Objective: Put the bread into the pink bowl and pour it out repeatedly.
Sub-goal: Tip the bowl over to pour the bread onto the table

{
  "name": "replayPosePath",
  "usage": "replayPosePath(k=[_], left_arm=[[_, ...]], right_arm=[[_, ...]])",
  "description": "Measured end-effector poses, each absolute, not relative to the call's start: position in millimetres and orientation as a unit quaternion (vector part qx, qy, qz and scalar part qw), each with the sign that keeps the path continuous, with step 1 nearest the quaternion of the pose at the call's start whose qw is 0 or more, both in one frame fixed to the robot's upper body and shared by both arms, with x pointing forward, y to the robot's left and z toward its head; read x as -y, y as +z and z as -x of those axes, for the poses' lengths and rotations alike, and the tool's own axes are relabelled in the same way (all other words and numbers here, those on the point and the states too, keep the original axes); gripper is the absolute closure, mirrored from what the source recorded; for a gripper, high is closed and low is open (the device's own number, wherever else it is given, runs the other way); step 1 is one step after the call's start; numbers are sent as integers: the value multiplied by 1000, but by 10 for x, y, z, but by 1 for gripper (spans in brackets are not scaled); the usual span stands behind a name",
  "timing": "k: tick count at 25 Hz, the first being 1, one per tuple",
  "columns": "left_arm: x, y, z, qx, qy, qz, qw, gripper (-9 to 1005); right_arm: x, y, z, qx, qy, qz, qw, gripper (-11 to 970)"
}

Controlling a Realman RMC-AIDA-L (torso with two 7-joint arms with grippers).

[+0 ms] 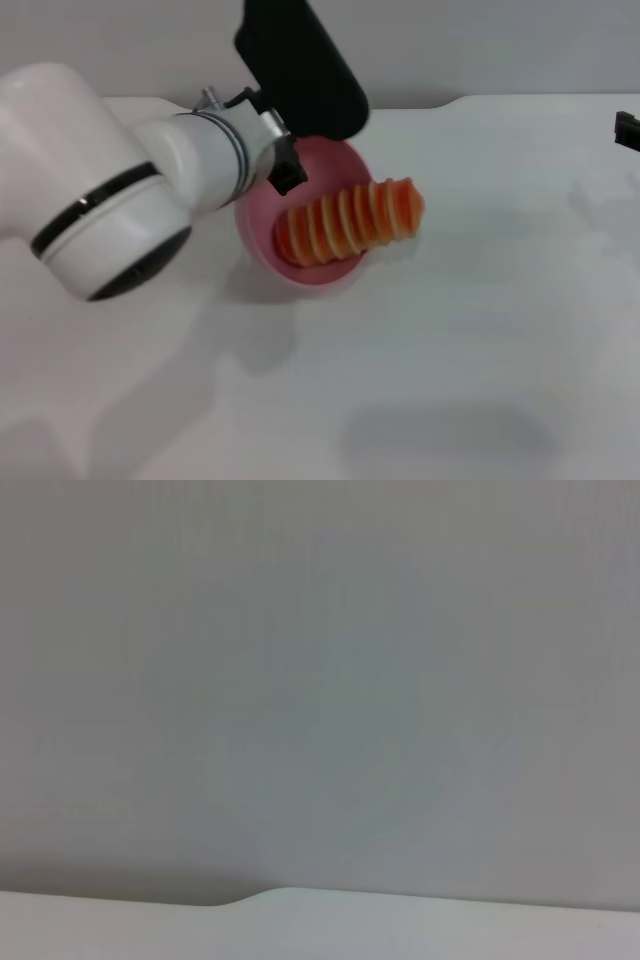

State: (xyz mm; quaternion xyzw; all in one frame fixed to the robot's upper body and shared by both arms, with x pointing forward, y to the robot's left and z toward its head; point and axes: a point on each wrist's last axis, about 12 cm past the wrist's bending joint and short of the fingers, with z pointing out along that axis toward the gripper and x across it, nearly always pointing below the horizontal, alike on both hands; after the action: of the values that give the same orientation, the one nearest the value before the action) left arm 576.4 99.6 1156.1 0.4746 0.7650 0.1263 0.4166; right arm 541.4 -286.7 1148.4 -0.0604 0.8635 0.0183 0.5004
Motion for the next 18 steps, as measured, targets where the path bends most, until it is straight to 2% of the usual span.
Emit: replayPosePath(k=[4,18], left_arm=[[-904,11606,-5709,-744,144,-497,422,945],[-681,11629,-5455,-608,293,-594,437,945]], right_arm=[[2852,11474,-5419,-864,20,63,498,178],[2860,11414,-5408,-870,19,63,489,177]])
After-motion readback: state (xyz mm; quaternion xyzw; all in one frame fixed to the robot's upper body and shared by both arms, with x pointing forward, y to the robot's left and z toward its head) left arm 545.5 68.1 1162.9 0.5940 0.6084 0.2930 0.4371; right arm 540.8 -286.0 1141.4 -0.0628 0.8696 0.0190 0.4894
